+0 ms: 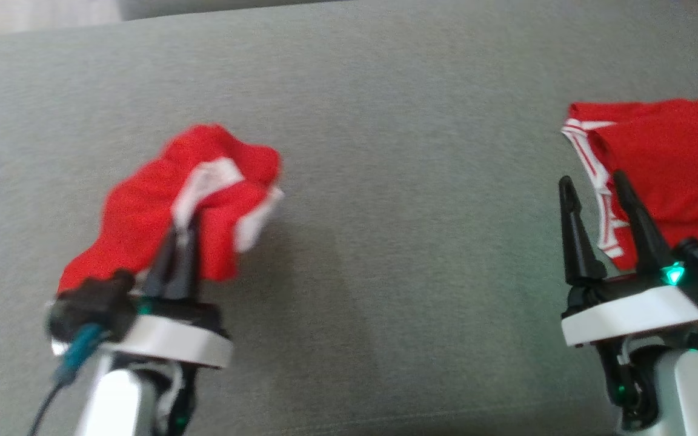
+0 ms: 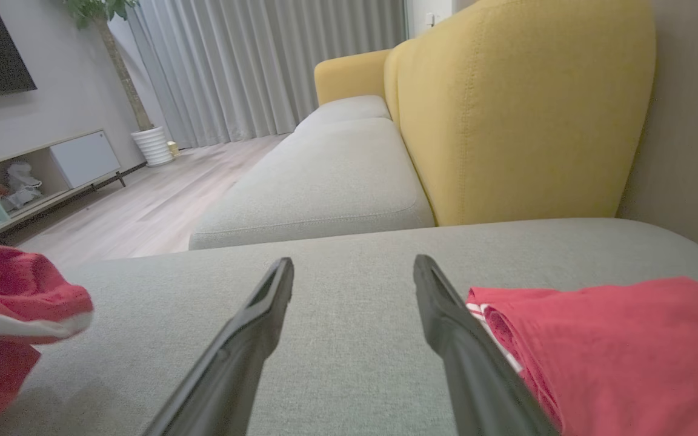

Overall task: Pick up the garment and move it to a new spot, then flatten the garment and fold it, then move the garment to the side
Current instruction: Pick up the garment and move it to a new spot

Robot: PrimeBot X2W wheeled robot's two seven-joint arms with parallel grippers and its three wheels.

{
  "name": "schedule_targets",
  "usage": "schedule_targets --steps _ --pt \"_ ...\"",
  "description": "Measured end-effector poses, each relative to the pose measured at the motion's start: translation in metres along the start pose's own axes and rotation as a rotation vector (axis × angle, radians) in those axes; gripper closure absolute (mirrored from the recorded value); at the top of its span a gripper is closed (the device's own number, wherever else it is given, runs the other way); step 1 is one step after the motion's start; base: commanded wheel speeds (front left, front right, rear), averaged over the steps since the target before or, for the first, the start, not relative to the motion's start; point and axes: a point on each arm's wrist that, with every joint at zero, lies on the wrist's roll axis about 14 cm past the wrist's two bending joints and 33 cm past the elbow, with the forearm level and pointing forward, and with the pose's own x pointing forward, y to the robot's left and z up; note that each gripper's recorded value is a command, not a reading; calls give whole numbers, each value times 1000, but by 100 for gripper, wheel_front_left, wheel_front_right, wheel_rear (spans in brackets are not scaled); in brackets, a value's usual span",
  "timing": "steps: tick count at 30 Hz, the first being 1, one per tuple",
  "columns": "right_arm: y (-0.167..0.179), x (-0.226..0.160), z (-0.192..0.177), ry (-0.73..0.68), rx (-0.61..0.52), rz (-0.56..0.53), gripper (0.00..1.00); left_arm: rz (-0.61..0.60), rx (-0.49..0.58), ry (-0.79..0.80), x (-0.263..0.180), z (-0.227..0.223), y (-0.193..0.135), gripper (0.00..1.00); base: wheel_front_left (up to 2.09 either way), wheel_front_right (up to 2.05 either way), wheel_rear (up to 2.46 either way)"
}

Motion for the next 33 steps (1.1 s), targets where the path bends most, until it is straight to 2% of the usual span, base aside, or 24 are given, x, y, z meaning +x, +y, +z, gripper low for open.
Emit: schedule_targets --steps 4,12,15,18,19,21,27,33 --pt "-11 -8 -5 8 16 -39 0 -186 -22 82 19 -31 -53 100 0 0 0" --pt "-48 -30 -13 12 42 -167 0 -595 -47 137 37 -60 -178 100 0 0 0" --pt "-62 -40 -20 26 50 -219 0 -698 -35 185 34 -79 -207 100 0 0 0" --pt "-71 -47 -26 39 55 -255 0 -755 -21 253 30 -104 -220 100 0 0 0" --pt "-73 -49 -29 48 59 -266 0 -767 -20 276 28 -112 -223 78 0 0 0" --pt "-77 -52 -34 58 58 -282 0 -776 -27 307 25 -123 -225 0 0 0 0" --pt "-72 -45 -34 51 62 -259 0 -753 -56 293 24 -118 -219 0 0 0 0" --pt "-56 -30 -32 59 32 -193 0 -684 -83 174 30 -78 -202 0 0 0 0"
